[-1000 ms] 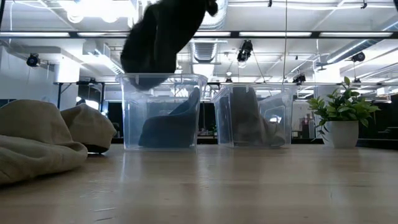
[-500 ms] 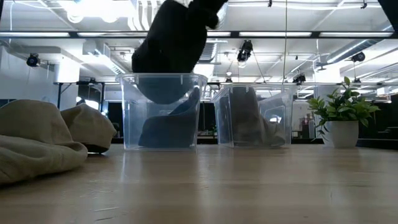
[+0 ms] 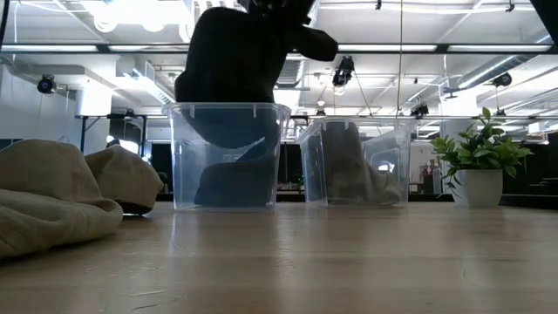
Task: Pick & Place hat
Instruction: Put the black hat into the left transparent bin, then put the bottom brown hat into the right transparent bin
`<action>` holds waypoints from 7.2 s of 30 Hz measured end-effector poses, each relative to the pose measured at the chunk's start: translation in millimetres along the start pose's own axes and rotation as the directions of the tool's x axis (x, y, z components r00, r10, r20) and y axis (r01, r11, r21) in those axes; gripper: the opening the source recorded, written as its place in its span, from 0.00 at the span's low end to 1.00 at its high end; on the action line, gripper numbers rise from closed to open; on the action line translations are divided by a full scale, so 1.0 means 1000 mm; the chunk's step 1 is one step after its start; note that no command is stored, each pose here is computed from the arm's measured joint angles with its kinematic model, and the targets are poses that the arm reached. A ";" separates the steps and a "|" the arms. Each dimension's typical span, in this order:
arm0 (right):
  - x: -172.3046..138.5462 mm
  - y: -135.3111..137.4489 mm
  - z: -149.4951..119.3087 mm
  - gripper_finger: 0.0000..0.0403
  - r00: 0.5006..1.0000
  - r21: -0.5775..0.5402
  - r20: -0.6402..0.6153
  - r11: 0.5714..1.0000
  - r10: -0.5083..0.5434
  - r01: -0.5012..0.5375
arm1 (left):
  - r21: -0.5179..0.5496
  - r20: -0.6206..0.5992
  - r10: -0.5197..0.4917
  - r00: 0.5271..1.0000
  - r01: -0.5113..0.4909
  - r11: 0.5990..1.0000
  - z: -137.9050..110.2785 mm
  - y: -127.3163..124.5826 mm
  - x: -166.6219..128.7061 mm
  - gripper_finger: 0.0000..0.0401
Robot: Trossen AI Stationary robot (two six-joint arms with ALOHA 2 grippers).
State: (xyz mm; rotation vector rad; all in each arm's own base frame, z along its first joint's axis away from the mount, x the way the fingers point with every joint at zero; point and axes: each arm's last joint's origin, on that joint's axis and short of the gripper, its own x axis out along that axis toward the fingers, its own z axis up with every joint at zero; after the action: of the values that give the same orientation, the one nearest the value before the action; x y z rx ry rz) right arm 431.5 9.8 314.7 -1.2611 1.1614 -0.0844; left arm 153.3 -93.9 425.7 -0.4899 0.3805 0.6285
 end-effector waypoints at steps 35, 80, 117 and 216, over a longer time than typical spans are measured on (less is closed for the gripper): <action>0.111 -0.022 -0.060 0.10 0.841 0.870 0.450 -0.357 0.299 -0.339 | 0.009 -0.060 0.085 0.995 -0.084 0.996 0.001 -0.010 0.029 0.25; -0.091 0.013 -0.032 0.57 0.821 0.662 0.533 0.504 0.203 -0.554 | 0.277 -0.784 0.061 0.618 0.260 0.925 -0.208 0.035 0.097 0.25; -0.159 0.079 -0.089 0.48 0.846 0.821 0.463 0.232 0.264 -0.522 | -0.196 -0.402 -0.492 0.772 0.453 0.870 -0.173 0.012 0.133 0.02; -0.051 -0.012 -0.236 0.03 0.851 0.991 -0.127 0.034 0.510 0.127 | 0.135 -0.341 0.148 0.928 -0.108 0.985 -0.089 -0.007 0.146 0.38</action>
State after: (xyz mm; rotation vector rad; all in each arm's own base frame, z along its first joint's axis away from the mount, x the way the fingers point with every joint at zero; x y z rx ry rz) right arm 245.7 -126.1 390.0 0.3278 1.2303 -0.9141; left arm 249.9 -79.7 285.2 -0.4700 0.7884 0.6421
